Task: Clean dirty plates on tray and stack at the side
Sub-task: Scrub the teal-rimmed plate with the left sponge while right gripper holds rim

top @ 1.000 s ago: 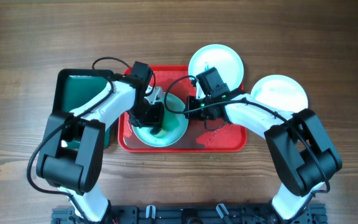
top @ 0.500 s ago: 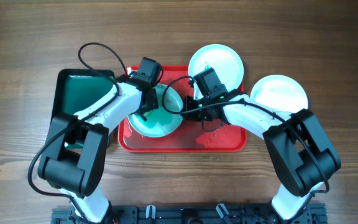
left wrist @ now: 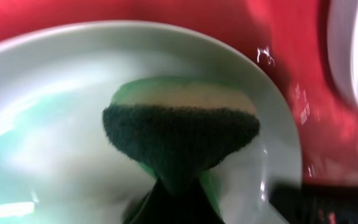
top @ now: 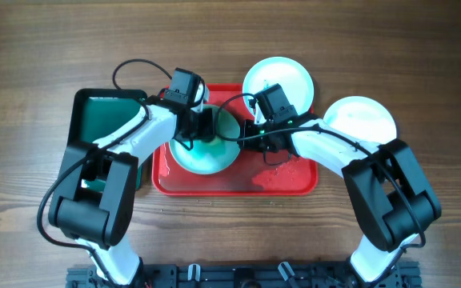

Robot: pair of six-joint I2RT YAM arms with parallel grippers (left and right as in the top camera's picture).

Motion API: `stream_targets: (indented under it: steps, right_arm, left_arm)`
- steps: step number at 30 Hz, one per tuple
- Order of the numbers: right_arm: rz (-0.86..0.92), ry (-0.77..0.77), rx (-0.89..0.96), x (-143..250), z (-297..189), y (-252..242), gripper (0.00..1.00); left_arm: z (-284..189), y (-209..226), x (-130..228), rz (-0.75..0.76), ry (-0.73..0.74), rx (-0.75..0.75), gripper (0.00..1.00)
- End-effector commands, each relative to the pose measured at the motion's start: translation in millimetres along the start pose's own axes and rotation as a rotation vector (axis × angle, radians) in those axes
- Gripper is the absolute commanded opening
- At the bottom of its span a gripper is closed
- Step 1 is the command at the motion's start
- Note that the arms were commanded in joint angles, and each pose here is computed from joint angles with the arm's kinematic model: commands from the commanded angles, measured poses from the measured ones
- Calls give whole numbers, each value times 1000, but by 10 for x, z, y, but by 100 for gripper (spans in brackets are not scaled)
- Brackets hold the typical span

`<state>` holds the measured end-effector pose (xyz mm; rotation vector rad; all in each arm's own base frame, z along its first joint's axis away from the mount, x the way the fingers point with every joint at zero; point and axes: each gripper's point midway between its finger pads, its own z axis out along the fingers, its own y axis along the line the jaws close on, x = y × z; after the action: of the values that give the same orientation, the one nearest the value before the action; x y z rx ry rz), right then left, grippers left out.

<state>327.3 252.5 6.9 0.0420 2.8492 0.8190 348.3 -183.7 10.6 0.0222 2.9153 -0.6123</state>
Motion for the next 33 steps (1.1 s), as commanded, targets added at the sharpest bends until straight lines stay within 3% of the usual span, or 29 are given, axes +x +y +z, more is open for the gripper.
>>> stream_targets:
  steps: [1,9,14,17,21,29,33]
  right_arm:
    - [-31,21,2,56,53,12,4]
    - [-31,22,2,56,53,13,4]
    - [-30,22,2,57,53,12,4]
    - [-30,22,2,57,53,12,4]
    - [-30,22,2,57,53,12,4]
    - [-33,21,2,56,53,12,4]
    - [-42,21,2,56,53,12,4]
  left_arm:
    - [78,-129,473,105,196,125,4]
    - [-64,112,970,213,400,48,4]
    - [-143,770,819,79,325,-381,4]
    - [-337,1181,629,-34,191,-674,4]
    - [-462,1356,438,-96,59,-814,4]
    - [-304,1198,57,-108,-104,-709,4]
    - [-5,633,-271,-113,-186,-358,4]
